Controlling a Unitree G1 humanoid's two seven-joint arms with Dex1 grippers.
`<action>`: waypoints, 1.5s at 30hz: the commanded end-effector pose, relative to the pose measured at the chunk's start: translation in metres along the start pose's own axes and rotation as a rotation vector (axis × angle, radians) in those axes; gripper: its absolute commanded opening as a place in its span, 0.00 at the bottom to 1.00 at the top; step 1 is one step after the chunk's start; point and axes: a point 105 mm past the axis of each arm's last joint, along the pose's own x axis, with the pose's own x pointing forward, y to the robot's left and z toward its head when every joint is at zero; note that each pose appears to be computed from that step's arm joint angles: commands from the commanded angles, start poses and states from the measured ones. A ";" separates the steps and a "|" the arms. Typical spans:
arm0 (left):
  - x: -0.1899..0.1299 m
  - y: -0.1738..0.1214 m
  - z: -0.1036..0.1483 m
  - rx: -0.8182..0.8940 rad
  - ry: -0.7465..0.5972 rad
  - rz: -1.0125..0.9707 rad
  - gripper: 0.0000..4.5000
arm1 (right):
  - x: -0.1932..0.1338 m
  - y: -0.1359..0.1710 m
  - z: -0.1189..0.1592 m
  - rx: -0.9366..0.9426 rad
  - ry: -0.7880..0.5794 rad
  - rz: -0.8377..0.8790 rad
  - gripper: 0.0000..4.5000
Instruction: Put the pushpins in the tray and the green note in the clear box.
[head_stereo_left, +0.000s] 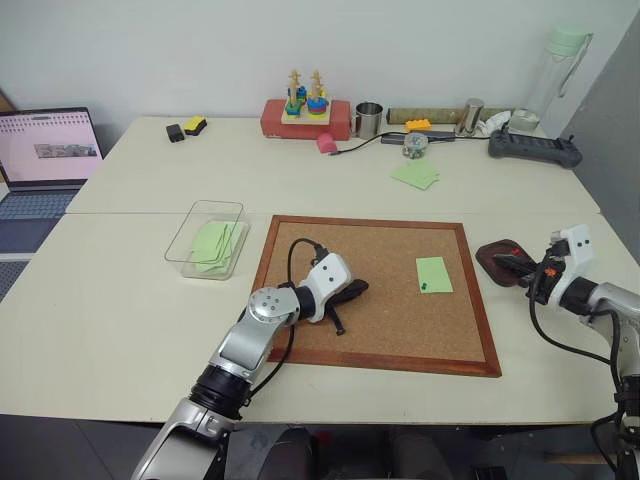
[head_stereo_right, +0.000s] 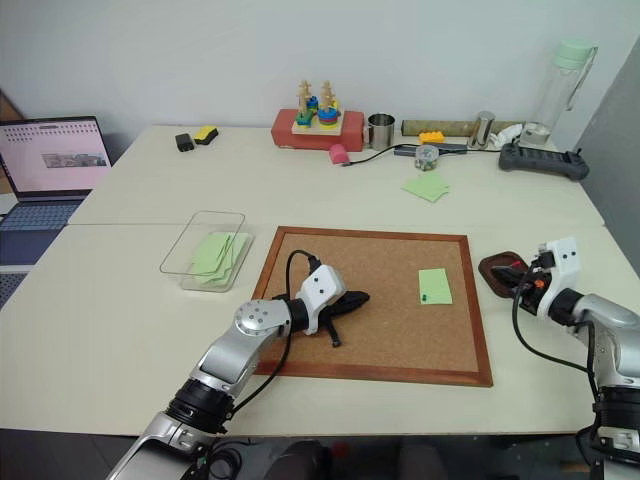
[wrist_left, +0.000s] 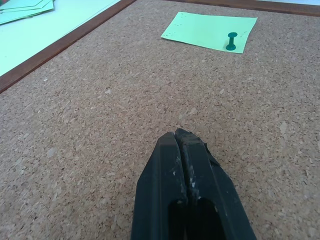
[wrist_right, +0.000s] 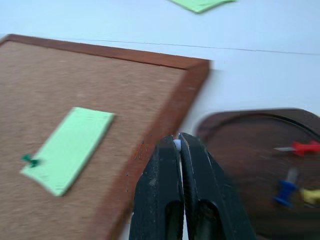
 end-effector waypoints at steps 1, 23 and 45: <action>0.000 -0.014 -0.034 -0.043 0.123 -0.039 0.00 | 0.002 -0.017 0.012 -0.037 -0.026 -0.079 0.00; 0.000 -0.014 -0.036 -0.046 0.125 -0.036 0.00 | 0.001 -0.026 0.009 -0.147 0.003 -0.128 0.90; -0.001 -0.013 -0.036 -0.037 0.128 -0.039 0.00 | -0.009 0.008 0.045 -0.129 -0.164 0.039 0.94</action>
